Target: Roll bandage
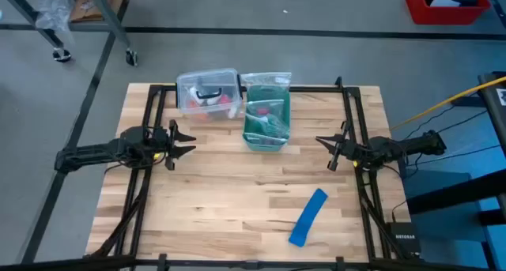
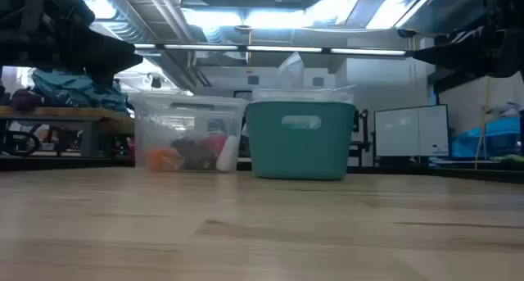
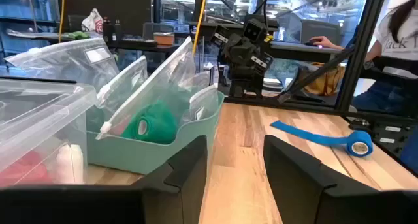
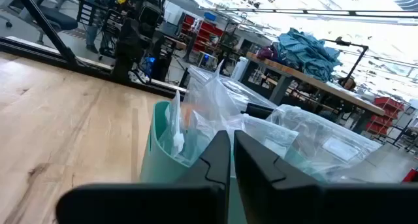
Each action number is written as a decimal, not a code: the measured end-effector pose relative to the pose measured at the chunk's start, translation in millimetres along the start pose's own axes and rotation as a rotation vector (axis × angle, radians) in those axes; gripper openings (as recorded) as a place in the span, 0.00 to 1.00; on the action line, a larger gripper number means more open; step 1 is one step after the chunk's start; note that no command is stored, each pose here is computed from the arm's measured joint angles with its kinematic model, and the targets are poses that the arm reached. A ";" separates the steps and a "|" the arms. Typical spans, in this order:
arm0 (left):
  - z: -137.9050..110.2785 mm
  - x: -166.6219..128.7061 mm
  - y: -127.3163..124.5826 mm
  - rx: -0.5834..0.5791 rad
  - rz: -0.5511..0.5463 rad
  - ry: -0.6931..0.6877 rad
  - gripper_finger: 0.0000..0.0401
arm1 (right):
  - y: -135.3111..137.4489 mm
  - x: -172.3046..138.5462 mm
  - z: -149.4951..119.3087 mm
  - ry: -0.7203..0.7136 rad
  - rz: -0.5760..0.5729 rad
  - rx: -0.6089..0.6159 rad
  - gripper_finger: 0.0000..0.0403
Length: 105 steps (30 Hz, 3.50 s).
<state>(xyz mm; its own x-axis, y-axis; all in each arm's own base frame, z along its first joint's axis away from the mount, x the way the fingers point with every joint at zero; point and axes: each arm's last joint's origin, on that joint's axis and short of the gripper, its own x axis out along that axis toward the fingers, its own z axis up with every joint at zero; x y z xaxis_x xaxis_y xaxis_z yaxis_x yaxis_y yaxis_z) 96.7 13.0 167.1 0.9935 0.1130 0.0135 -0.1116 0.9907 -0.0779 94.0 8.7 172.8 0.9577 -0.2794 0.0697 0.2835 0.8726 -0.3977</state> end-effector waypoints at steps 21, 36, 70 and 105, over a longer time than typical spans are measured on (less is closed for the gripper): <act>0.1 0.0 0.0 0.000 0.000 0.000 0.36 | 0.1 0.0 -0.1 0.000 0.000 0.000 0.06; 0.1 0.0 0.0 0.000 0.000 0.000 0.36 | 0.0 0.0 0.0 0.000 0.001 0.000 0.06; 0.1 0.0 0.0 0.000 0.000 0.000 0.36 | -1.2 0.0 2.5 -0.023 -0.010 0.075 0.06; -0.1 0.0 0.7 0.007 0.017 0.000 0.36 | -7.2 -1.5 16.3 -0.150 0.011 0.445 0.06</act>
<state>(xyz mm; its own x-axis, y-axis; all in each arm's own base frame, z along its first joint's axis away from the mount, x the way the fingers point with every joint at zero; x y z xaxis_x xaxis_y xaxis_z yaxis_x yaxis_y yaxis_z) 96.6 13.6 167.0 0.9915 0.1293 0.0120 -0.1282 0.9892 -0.0711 91.3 9.3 190.5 0.9482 -0.2366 0.2121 0.2357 0.9714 0.0298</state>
